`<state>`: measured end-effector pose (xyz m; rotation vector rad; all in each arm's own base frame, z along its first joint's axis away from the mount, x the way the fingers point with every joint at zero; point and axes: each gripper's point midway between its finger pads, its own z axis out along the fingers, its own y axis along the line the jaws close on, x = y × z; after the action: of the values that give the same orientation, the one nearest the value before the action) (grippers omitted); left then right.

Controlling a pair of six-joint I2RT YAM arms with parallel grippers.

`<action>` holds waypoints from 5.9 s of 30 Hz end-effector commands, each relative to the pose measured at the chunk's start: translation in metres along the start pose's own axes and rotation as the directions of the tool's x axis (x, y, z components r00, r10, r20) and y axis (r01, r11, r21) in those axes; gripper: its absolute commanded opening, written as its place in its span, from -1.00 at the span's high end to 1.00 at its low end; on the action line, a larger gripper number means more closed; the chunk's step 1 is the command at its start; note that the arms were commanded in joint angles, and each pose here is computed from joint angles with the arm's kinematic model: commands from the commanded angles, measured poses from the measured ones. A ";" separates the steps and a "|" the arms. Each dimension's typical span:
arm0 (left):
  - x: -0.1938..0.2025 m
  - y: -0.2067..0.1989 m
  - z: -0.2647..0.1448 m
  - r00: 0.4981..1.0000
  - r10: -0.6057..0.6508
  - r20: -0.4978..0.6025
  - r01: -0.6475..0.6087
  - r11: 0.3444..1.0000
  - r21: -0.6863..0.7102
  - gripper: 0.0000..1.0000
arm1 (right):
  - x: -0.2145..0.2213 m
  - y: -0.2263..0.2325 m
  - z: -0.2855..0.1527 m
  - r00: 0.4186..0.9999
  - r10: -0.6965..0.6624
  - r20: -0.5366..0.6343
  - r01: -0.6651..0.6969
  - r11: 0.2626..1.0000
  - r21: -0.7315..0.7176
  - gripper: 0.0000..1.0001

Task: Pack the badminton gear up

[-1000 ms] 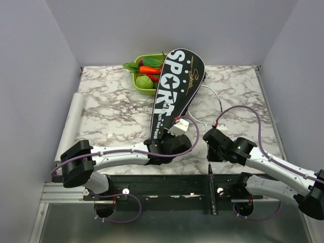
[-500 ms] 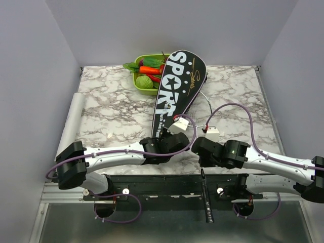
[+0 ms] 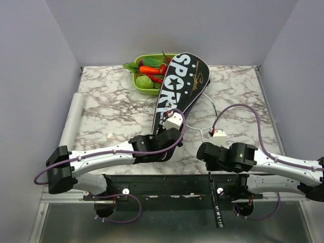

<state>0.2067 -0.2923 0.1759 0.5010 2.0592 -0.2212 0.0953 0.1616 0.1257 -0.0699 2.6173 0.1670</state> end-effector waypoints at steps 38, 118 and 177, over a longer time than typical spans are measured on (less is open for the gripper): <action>-0.051 -0.009 -0.057 0.967 -0.242 0.082 0.214 0.943 0.256 1.00 | -0.081 0.006 -0.006 0.901 0.104 0.421 -0.111 0.994 -0.009 0.99; 0.053 -0.061 0.026 0.943 -0.325 -0.074 0.331 0.893 0.306 1.00 | -0.022 0.060 0.116 0.971 0.217 -0.100 -0.235 0.792 -0.563 -0.10; 0.155 -0.002 0.049 0.847 -0.472 -0.244 0.521 0.828 0.208 1.00 | -0.075 0.161 0.112 0.945 0.328 0.004 -0.216 0.631 -0.746 0.54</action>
<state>0.1938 -0.2594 0.0227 0.0940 2.2912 -0.7225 0.1834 0.2974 0.0459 0.1241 2.4213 1.1511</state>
